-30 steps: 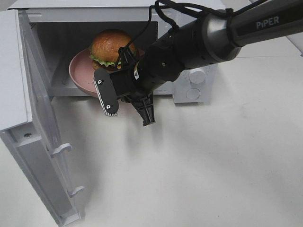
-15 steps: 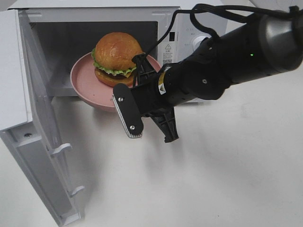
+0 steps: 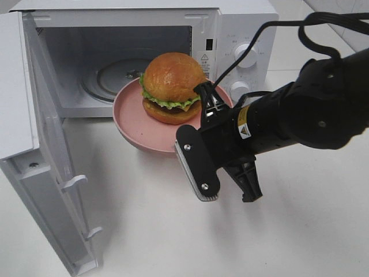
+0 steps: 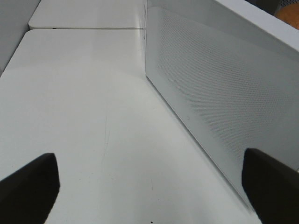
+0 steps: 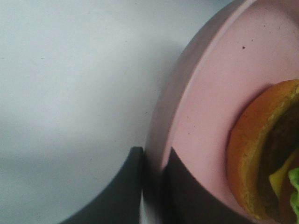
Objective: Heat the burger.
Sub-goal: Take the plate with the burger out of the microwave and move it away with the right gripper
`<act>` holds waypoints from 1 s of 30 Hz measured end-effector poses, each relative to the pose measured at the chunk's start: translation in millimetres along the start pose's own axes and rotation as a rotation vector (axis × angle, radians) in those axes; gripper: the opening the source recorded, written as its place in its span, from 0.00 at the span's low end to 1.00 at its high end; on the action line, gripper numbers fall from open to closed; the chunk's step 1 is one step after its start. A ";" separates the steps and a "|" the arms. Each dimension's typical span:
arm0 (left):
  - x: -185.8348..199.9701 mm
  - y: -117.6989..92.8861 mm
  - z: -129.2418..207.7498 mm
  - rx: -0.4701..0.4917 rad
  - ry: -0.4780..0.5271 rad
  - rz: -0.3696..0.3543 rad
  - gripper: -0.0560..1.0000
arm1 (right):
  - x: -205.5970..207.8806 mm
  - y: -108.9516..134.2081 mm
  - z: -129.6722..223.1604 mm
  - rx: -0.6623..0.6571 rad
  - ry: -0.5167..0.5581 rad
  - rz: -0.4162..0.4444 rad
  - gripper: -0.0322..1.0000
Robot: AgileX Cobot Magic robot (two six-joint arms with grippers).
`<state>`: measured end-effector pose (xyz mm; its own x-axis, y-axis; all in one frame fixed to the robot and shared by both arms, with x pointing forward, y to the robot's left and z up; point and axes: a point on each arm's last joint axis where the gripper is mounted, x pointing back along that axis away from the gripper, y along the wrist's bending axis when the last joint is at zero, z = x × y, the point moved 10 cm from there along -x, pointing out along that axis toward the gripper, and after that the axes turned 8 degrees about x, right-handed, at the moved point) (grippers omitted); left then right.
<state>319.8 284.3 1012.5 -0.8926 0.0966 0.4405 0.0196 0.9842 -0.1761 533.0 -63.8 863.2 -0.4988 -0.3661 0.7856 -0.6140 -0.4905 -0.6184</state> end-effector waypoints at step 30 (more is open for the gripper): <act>0.0 0.0 0.0 0.000 0.000 0.000 0.98 | 101.2 82.3 18.3 -0.155 0.077 -0.058 0.12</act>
<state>319.8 284.3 1012.5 -0.8926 0.0966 0.4405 0.0196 0.9842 -0.1761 443.2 -155.6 892.1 -0.5016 -0.2763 0.8198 -0.7270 -0.3789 -0.5726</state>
